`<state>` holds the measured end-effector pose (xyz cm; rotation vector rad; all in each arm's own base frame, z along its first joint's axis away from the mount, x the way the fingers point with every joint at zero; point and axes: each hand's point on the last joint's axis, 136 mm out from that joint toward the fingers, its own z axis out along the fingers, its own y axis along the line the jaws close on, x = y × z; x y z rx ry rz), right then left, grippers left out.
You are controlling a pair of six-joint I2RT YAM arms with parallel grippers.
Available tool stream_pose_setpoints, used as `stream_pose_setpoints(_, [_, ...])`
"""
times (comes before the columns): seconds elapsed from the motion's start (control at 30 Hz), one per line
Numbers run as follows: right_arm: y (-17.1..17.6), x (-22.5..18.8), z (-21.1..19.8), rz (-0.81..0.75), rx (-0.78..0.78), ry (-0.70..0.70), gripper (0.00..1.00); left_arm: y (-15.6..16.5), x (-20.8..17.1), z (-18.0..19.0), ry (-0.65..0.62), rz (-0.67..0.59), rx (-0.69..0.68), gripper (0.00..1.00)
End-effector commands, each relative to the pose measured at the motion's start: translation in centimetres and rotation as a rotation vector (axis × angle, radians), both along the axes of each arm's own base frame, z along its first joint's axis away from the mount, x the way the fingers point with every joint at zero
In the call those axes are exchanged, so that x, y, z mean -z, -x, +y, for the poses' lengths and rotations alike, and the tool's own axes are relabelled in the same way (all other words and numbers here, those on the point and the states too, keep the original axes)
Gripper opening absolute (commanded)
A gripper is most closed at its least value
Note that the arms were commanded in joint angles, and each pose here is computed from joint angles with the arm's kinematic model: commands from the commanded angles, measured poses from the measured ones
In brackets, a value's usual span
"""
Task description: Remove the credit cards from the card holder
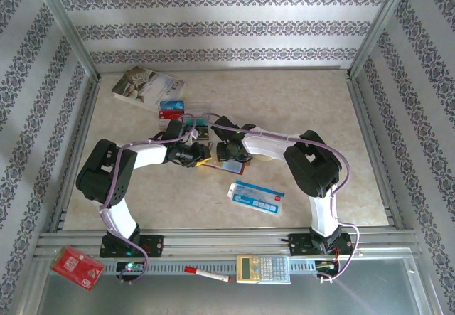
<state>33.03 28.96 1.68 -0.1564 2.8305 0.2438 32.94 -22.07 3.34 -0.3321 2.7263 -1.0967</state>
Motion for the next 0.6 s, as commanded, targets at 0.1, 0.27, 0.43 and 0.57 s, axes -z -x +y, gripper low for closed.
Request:
stream_pose_setpoints(0.1, [3.0, 4.8, -2.0, 0.154, 0.0, 0.063, 0.49, -0.1, -1.5, 0.7, -0.082, -0.063, 0.034, 0.33])
stream_pose_setpoints(0.27, [3.0, 4.8, -2.0, 0.152, 0.001, 0.059, 0.48, -0.2, -1.6, 0.2, -0.054, -0.067, 0.04, 0.31])
stream_pose_setpoints(0.43, [3.2, 5.0, -2.1, 0.159, 0.002, 0.062, 0.47, -0.1, -1.6, -0.6, -0.005, -0.061, 0.049, 0.29])
stream_pose_setpoints(0.57, [3.2, 5.1, -2.1, 0.16, 0.002, 0.063, 0.47, 0.1, -0.9, -0.7, -0.007, -0.041, 0.054, 0.29])
